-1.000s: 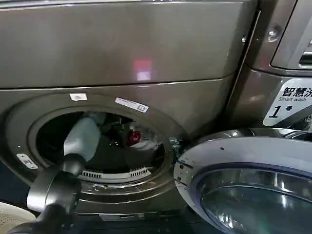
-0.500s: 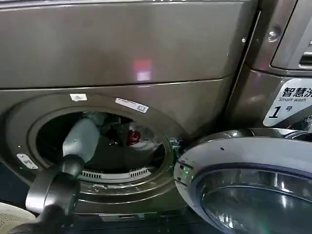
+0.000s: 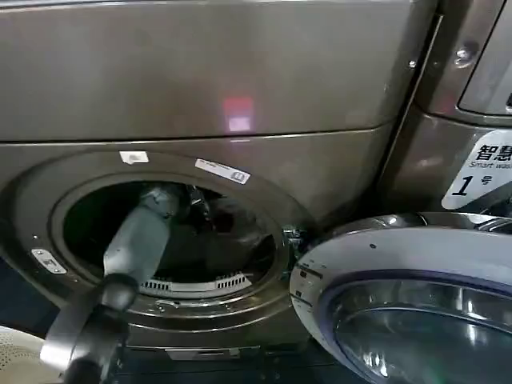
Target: Grasp the clothes from the dryer.
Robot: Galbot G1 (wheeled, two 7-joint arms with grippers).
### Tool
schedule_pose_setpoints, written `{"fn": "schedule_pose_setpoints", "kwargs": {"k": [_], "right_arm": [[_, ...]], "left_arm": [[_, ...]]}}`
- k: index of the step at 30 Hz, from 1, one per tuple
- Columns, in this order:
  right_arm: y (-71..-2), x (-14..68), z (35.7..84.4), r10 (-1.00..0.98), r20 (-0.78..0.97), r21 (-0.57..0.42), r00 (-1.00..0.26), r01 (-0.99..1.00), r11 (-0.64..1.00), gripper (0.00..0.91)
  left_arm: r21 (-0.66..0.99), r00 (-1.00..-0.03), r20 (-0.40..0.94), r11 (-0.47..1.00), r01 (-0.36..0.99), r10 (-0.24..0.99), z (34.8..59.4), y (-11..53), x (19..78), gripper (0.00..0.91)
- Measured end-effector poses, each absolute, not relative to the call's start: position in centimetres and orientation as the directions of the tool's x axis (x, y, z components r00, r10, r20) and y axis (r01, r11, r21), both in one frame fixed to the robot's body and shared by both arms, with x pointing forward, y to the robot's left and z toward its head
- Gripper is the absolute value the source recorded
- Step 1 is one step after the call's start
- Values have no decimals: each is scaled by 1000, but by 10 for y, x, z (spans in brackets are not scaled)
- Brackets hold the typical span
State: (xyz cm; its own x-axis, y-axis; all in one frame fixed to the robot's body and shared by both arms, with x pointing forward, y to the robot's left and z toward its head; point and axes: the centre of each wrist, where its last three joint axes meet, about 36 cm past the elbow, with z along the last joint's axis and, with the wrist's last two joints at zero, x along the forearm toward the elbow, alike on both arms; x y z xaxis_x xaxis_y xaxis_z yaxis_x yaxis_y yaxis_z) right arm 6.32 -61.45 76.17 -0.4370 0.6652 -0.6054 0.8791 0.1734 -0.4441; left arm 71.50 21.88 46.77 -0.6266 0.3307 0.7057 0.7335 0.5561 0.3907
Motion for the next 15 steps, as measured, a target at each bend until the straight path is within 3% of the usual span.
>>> {"fn": "schedule_pose_setpoints", "kwargs": {"k": [8, 15], "right_arm": [[-615, 68, 760, 662, -607, -438, -439, 880, 182, 907], [-616, 70, 759, 662, -611, -430, -435, 884, 183, 907]], "left_arm": [[399, -822, 475, 756, 519, 314, 475, 196, 691, 0], [286, -931, 274, 903, 320, 243, 476, 188, 661, 0]]}}
